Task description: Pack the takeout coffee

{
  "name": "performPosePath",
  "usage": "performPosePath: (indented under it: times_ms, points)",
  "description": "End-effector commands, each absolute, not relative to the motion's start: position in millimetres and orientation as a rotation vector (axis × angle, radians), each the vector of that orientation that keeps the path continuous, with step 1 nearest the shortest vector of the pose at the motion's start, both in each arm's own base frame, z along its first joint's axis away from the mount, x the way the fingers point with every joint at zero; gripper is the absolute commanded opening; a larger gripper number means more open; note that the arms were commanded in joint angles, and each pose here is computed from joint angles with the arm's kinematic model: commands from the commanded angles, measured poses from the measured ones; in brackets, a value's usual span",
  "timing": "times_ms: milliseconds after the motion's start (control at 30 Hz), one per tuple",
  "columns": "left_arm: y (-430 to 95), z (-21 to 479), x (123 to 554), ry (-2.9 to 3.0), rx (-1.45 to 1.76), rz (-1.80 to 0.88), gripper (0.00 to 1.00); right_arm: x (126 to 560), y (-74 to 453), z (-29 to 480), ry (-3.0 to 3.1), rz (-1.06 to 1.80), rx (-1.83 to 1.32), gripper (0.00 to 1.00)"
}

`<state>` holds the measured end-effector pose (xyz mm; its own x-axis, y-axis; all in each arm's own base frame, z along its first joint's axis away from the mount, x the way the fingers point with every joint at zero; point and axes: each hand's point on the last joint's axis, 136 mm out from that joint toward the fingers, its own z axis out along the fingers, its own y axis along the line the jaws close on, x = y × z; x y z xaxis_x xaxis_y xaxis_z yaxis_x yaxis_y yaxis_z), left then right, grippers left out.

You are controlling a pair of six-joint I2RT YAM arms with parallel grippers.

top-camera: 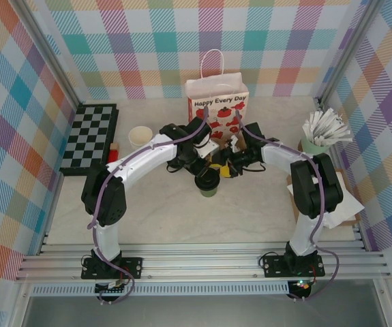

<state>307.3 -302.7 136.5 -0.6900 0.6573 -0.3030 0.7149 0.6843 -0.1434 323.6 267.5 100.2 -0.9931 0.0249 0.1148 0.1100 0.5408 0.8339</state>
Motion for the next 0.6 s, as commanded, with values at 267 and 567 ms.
performPosePath:
  times_ms: [267, 567]
  points:
    - [-296, 101, 294, 2.792, 1.035, -0.364, 0.00, 295, 264, 65, -2.666, -1.329, -0.117, 0.55]
    - [-284, 145, 303, 2.771, 0.772, -0.315, 0.00, 336, 243, 125, -2.964, -1.391, -0.262, 0.72]
